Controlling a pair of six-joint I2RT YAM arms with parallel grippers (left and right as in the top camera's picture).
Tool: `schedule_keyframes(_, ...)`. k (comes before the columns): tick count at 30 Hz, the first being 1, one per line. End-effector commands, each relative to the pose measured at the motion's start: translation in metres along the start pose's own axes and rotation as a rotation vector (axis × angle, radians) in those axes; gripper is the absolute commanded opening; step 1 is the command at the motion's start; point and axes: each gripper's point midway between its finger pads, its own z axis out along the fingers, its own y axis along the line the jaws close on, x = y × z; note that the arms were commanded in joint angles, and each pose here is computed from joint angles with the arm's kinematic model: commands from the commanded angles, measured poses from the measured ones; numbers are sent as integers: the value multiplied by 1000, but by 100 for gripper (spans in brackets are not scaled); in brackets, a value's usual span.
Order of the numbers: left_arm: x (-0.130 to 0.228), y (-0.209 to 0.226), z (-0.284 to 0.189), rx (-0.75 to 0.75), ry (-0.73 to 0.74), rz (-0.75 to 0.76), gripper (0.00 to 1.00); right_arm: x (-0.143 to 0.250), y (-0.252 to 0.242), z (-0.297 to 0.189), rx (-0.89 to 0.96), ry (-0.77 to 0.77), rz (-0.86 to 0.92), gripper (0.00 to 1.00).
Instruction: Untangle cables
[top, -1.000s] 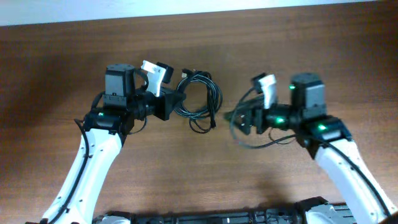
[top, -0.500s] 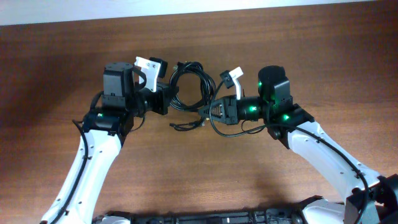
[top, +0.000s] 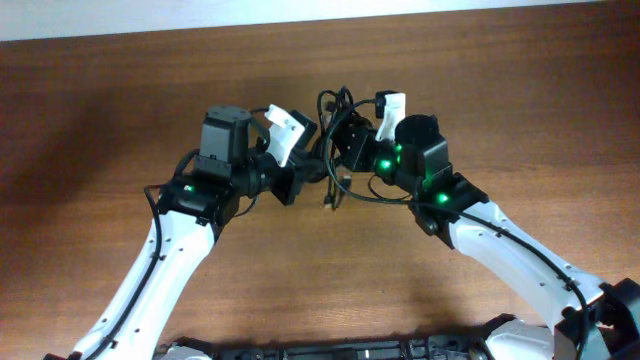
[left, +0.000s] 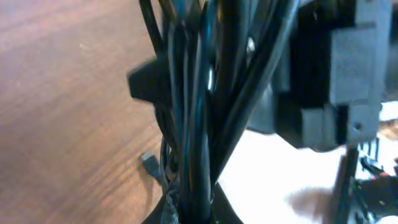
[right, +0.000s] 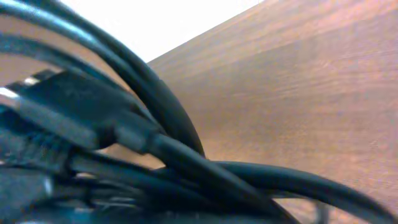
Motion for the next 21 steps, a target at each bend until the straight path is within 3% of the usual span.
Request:
schedule_keyframes(1,-3,-58,-8,291,-32,110,0,-38,-9,-6,86,-169,-18,4)
schedule_keyframes(3,1,-54,-8,271,-19,130,0,-37,-9,-6,86,-164,-17,8)
schedule_keyframes(4,8,-25,-6,126,21,94,0,-31,-3,-4,51,-129,-18,22)
schedule_keyframes(5,6,-9,-10,65,15,46,0,-27,0,-4,30,-106,-19,27)
schedule_keyframes(7,-9,7,-19,40,-56,-27,0,-14,14,-3,-50,-29,-22,34)
schedule_keyframes(11,-9,41,-35,-63,-82,-95,0,23,37,-9,-200,176,-11,62)
schedule_keyframes(16,-5,54,-45,-88,-86,-102,0,34,58,-29,-372,310,-4,63)
schedule_keyframes(19,-1,35,-39,-7,-63,-27,0,1,85,-37,-495,187,-44,63)
schedule_keyframes(21,5,16,-29,44,-30,13,0,-25,77,-29,-423,43,-47,63)
